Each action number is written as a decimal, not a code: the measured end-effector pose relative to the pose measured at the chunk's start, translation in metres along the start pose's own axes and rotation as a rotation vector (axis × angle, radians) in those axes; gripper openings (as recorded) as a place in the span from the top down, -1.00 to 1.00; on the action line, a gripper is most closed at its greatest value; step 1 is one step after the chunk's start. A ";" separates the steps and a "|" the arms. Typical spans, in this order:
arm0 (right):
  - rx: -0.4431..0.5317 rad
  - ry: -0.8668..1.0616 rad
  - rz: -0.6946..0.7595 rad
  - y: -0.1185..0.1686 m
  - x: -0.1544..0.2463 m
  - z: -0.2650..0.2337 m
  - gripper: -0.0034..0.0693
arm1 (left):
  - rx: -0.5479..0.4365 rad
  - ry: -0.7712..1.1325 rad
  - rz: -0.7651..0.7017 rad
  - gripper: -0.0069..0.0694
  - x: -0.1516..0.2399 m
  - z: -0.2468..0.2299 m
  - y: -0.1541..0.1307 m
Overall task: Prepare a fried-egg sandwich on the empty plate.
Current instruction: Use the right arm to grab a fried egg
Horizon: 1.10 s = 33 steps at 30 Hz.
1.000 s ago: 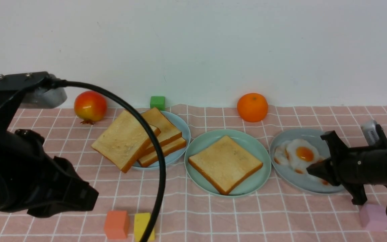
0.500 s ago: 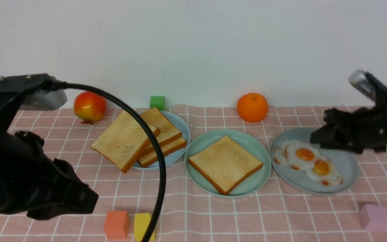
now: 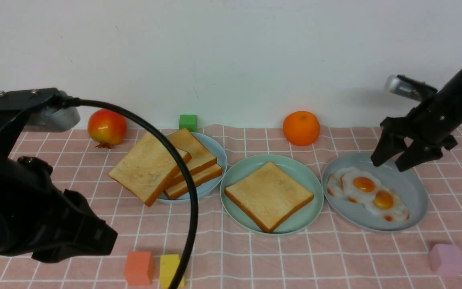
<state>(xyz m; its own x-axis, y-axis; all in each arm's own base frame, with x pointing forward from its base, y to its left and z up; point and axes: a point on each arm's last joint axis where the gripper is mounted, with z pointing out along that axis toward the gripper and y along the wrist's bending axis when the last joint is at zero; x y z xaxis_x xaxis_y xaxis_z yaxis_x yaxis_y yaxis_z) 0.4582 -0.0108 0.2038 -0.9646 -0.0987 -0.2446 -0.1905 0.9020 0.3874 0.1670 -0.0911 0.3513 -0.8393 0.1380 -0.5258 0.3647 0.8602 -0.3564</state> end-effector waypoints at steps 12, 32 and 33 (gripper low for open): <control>-0.101 0.054 0.032 -0.016 -0.001 0.045 -0.37 | -0.001 -0.014 0.000 0.34 -0.001 0.000 0.000; -0.062 0.044 0.027 -0.015 -0.002 0.034 0.72 | -0.001 -0.028 0.001 0.31 -0.003 0.000 0.000; -0.060 0.043 0.026 -0.015 -0.002 0.033 0.72 | -0.001 -0.028 0.001 0.31 -0.003 0.000 0.000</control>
<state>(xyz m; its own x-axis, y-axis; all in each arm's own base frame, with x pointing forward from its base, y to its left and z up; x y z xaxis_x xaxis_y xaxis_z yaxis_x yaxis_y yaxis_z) 0.4694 -0.0107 0.1695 -0.9761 -0.0947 -0.1958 -0.1747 0.8777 0.4463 0.1691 -0.0913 0.3526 -0.8274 0.1250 -0.5475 0.3649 0.8607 -0.3551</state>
